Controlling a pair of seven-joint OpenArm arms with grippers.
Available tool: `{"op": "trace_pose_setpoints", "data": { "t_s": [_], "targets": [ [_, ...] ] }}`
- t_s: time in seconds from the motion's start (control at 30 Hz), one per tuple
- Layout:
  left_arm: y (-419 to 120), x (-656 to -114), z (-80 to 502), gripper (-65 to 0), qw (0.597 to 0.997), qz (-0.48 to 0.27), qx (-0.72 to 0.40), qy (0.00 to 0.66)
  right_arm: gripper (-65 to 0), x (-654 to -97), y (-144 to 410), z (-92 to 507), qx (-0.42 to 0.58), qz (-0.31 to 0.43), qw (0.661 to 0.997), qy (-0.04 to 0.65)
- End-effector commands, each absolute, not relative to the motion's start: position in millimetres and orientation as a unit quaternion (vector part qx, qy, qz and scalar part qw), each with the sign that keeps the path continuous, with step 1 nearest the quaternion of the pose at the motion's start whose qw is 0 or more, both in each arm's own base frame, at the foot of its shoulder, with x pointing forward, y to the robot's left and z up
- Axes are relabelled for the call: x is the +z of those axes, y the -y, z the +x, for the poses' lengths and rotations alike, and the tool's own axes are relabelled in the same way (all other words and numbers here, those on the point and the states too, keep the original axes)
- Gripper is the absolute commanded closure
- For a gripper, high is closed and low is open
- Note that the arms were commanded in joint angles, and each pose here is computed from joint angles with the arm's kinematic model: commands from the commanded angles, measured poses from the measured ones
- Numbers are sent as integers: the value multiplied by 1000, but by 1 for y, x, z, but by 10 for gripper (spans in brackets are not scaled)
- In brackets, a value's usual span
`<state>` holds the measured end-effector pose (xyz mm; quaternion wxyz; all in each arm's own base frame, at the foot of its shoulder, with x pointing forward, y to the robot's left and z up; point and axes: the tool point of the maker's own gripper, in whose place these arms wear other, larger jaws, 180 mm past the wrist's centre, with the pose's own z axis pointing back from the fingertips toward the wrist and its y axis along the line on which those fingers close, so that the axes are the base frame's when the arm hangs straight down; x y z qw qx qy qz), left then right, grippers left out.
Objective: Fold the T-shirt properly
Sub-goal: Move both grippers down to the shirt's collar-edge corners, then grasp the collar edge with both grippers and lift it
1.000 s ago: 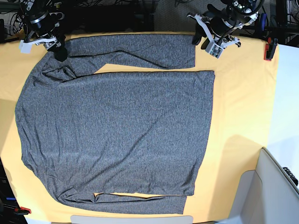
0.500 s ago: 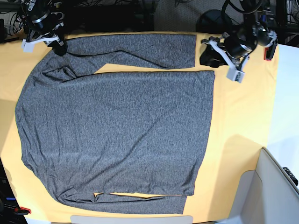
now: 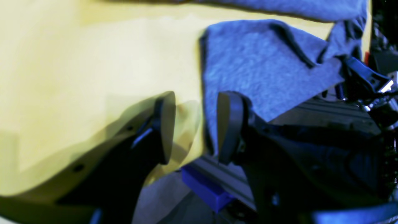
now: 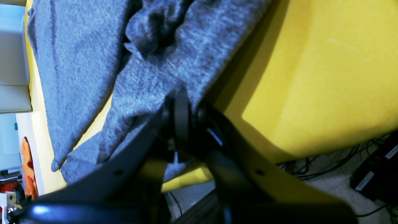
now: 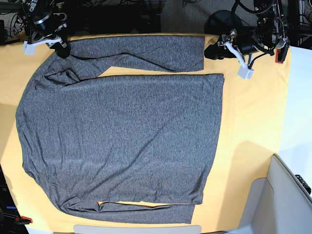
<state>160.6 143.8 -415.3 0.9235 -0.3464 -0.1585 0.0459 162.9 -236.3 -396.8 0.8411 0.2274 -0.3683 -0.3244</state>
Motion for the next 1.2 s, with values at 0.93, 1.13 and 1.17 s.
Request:
{"op": "trace_pose_setpoints", "data": {
  "t_s": [0.93, 1.13, 1.17],
  "targets": [
    [-100, -425, 137, -3, 921, -375, -4, 106, 0, -417, 241, 145, -301, 173, 883, 315],
    [-108, -412, 145, -3, 923, -362, -33, 125, 0, -414, 246, 145, -293, 166, 887, 316],
    [-108, -407, 148, -3, 923, -360, -41, 132, 0, -414, 245, 147, -287, 167, 889, 315]
  ]
}}
